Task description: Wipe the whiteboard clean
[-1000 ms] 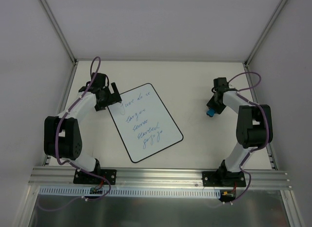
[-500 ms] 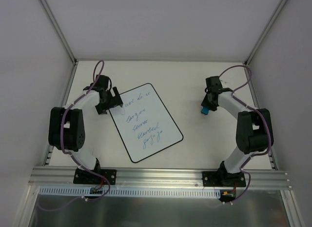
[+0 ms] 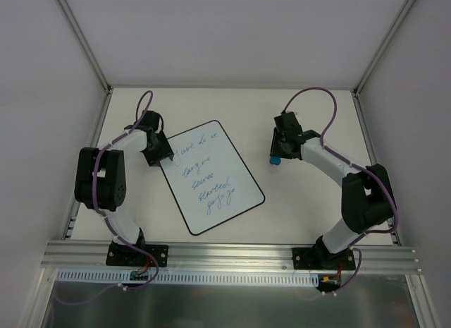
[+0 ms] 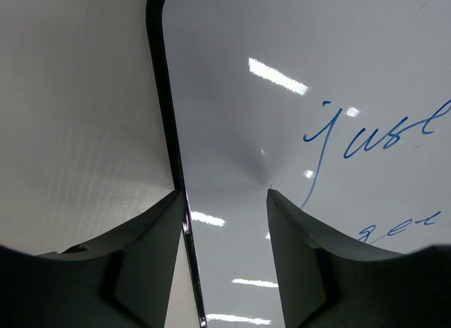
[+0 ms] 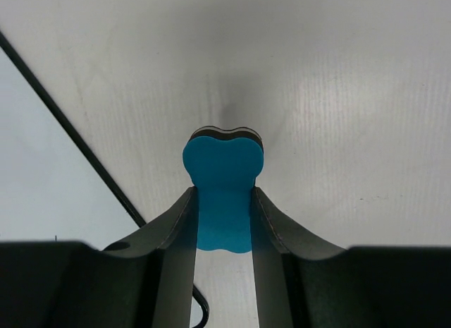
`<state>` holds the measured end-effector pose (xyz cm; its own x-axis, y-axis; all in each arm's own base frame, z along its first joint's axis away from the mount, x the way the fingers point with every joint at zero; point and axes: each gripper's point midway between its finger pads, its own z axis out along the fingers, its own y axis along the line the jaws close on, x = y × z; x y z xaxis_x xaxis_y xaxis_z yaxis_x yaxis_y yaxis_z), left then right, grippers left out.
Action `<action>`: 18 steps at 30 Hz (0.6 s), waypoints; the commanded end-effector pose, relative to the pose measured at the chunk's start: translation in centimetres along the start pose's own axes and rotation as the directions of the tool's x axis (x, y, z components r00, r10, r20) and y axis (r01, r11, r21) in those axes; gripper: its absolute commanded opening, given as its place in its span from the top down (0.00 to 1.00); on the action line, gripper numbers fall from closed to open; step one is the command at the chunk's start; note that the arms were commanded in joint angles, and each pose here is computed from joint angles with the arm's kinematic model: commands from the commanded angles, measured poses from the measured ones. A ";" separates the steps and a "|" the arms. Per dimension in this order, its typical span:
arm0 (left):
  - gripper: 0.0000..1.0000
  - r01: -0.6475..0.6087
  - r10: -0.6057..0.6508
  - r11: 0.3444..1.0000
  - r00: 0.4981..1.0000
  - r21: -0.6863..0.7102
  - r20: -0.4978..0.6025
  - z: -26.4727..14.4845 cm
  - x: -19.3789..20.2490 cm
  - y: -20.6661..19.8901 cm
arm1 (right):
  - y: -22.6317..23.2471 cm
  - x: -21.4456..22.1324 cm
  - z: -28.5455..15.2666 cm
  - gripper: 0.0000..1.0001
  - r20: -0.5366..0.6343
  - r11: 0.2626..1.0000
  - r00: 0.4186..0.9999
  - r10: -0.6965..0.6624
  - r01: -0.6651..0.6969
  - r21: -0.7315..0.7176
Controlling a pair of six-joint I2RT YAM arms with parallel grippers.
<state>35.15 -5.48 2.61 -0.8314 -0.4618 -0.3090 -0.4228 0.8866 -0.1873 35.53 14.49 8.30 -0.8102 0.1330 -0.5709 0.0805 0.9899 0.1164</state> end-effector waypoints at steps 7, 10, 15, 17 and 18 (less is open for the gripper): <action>0.55 0.026 -0.028 0.998 0.999 -0.059 -0.021 0.8 0.8 1.4 | 2.0 -1.3 -2.0 0.97 0.080 0.995 0.996 -0.023 0.031 -0.093; 0.54 0.033 -0.033 0.997 0.999 -0.073 0.000 0.4 0.7 1.7 | 1.9 -1.3 -2.3 0.97 0.088 0.995 0.996 -0.025 0.033 -0.098; 0.53 0.031 -0.025 0.996 0.997 -0.082 0.079 -1.4 -0.5 2.1 | 1.9 -1.0 -2.4 0.97 0.088 0.994 0.996 -0.031 0.041 -0.106; 0.53 0.025 -0.015 0.995 0.995 -0.094 0.102 -1.8 -1.0 2.4 | 1.8 -0.7 -2.4 0.97 0.084 0.994 0.996 -0.032 0.041 -0.105; 0.53 0.025 -0.015 0.995 0.994 -0.095 0.107 -1.9 -1.1 2.4 | 1.8 -0.7 -2.4 0.97 0.082 0.993 0.996 -0.033 0.041 -0.108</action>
<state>34.57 -4.30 2.83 -0.8053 -0.4803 -0.3475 -0.4591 0.8761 -0.1469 34.69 15.69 9.53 -0.7880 0.1099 -0.6058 0.0154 0.9871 0.1591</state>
